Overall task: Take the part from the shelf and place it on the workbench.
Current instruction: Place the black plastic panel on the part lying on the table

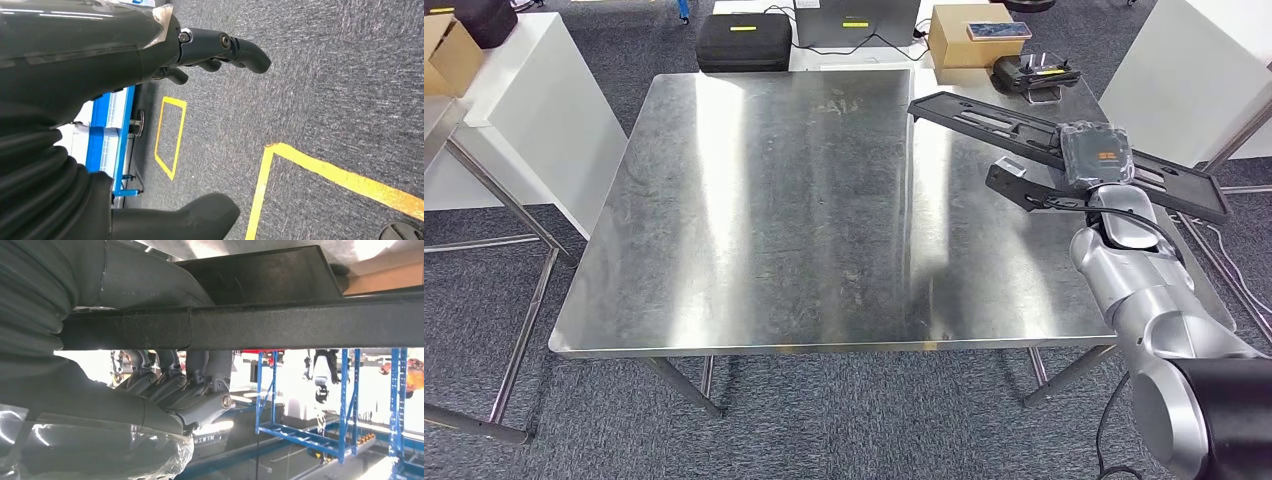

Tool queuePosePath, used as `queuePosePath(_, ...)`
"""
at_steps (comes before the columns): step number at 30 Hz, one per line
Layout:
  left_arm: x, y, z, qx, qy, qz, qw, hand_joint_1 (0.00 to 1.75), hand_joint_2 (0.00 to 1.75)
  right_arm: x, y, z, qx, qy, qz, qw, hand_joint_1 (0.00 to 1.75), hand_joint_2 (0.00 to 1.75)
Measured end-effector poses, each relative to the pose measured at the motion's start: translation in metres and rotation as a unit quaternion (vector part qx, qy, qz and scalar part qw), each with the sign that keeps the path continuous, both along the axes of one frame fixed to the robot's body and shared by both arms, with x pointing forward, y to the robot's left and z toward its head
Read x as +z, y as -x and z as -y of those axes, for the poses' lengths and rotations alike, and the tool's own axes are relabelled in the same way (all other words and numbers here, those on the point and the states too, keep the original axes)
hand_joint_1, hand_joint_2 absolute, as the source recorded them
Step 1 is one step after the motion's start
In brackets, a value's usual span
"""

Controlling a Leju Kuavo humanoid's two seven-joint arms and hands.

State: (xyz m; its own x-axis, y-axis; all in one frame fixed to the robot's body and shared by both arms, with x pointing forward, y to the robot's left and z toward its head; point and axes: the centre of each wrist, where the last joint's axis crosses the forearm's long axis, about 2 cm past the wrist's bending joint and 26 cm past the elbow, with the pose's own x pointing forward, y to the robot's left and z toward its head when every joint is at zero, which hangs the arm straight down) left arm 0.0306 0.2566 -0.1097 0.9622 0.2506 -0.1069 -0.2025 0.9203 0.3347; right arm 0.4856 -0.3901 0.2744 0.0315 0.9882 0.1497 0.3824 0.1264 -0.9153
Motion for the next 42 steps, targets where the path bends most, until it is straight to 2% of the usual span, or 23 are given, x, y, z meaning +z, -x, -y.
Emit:
queuePosePath(24, 0.001, -0.002, 0.01, 0.061, 0.003, 0.005, 0.998, 0.0, 1.75, -0.002, 0.0, 0.002, 0.008, -0.029, -0.05, 0.998, 1.75, 1.75)
queuePosePath(42, 0.001, -0.002, 0.011, 0.071, 0.002, 0.011, 0.997, 0.0, 1.75, -0.007, 0.0, -0.003, -0.005, -0.019, -0.058, 0.998, 1.75, 1.75)
